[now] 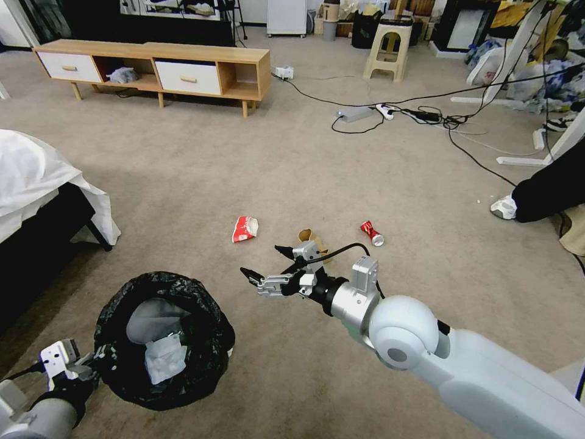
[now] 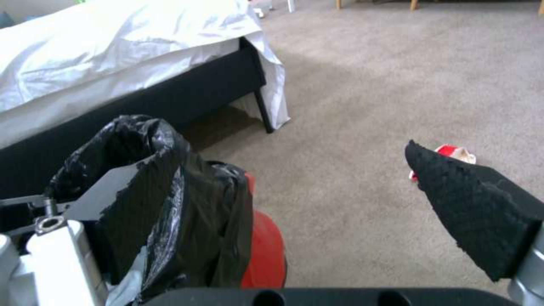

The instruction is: Pick up the trash bin, then pick up the garbage from the floor and place it into the trash bin.

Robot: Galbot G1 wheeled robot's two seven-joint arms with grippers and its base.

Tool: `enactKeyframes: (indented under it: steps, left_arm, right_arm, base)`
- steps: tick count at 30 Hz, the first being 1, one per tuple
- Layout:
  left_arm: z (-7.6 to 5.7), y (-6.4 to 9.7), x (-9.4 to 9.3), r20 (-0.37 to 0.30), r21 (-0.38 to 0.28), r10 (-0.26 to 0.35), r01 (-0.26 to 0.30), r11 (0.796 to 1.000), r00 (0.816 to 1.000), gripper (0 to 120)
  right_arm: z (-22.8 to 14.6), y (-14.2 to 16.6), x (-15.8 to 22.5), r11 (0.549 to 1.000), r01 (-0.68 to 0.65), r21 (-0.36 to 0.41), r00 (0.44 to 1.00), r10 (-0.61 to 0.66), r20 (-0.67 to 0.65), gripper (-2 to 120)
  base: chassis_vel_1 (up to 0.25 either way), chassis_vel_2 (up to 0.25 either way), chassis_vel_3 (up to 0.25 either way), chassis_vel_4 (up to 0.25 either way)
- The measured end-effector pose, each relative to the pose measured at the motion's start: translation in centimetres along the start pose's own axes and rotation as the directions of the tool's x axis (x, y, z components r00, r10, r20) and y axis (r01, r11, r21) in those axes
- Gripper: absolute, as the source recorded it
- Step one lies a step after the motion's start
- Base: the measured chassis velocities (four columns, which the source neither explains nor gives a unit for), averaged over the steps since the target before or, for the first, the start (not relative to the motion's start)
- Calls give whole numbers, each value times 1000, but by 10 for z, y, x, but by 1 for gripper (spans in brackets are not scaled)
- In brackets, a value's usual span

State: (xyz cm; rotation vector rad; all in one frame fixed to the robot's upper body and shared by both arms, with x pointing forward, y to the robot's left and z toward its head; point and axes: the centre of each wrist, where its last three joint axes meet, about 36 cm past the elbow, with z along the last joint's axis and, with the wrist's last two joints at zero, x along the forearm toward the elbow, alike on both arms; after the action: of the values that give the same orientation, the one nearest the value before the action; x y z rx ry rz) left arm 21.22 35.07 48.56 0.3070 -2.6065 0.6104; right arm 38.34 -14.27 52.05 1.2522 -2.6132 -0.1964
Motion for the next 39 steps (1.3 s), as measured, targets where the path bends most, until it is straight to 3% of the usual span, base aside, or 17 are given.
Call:
enactKeyframes:
  steps: [11, 39]
  left_arm:
    - [10, -11, 3, 6, -24, 21, -21, 999, 1000, 1]
    - [5, -10, -2, 10, -24, 37, -37, 999, 999, 1]
  right_arm:
    - [4, 0, 8, 1000, -16, -12, 1000, 16, -1, 100]
    - [7, -3, 11, 1000, -20, -19, 1000, 20, 0, 100]
  base:
    - [0, 0, 0, 0]
    - [5, 5, 6, 5]
